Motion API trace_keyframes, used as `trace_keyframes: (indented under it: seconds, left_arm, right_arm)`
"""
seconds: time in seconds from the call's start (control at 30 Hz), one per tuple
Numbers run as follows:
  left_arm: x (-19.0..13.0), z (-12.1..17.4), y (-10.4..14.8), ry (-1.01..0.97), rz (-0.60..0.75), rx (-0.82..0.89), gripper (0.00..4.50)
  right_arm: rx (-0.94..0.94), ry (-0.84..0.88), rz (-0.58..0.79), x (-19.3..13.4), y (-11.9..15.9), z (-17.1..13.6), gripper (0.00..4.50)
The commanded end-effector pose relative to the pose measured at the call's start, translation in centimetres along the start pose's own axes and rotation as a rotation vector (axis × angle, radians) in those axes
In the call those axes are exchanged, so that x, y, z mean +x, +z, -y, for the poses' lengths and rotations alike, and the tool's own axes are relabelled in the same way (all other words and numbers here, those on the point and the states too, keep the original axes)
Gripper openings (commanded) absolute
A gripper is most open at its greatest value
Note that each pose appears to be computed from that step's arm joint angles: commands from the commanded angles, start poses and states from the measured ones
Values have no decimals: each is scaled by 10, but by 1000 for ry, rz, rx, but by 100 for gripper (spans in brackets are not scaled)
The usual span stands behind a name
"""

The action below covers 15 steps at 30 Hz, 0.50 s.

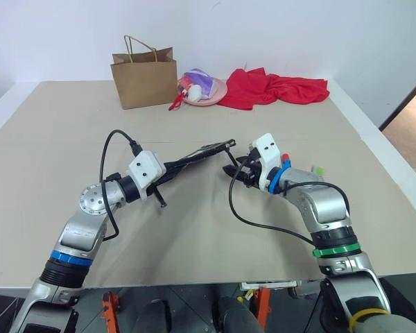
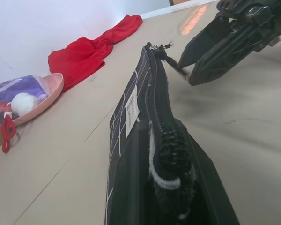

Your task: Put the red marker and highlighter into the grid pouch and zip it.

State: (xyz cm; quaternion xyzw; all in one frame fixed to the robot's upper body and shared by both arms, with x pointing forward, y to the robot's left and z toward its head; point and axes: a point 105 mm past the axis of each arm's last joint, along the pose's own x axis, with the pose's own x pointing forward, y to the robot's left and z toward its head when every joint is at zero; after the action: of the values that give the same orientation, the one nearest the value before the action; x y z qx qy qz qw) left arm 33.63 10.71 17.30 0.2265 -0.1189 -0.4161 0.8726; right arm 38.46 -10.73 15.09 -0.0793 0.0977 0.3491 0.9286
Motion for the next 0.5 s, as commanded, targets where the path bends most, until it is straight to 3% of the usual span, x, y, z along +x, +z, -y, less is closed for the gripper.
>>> trace_keyframes:
  seconds: [0.03, 0.13, 0.3, 0.4, 0.5]
  left_arm:
    - [-5, -5, 13, 17, 39, 36, 0]
    - [-6, -4, 13, 17, 38, 36, 0]
    - [-7, -3, 11, 15, 36, 32, 0]
    - [-7, -2, 9, 15, 33, 27, 0]
    - [-7, -2, 5, 20, 24, 22, 0]
  right_arm:
    - [-39, -8, 55, 8, 18, 6, 282]
    - [-48, -4, 56, 11, 18, 5, 282]
    - [-55, 69, 82, 13, 21, -8, 129]
    - [-67, 114, 92, 11, 22, -16, 4]
    - [-73, 149, 97, 10, 23, -23, 4]
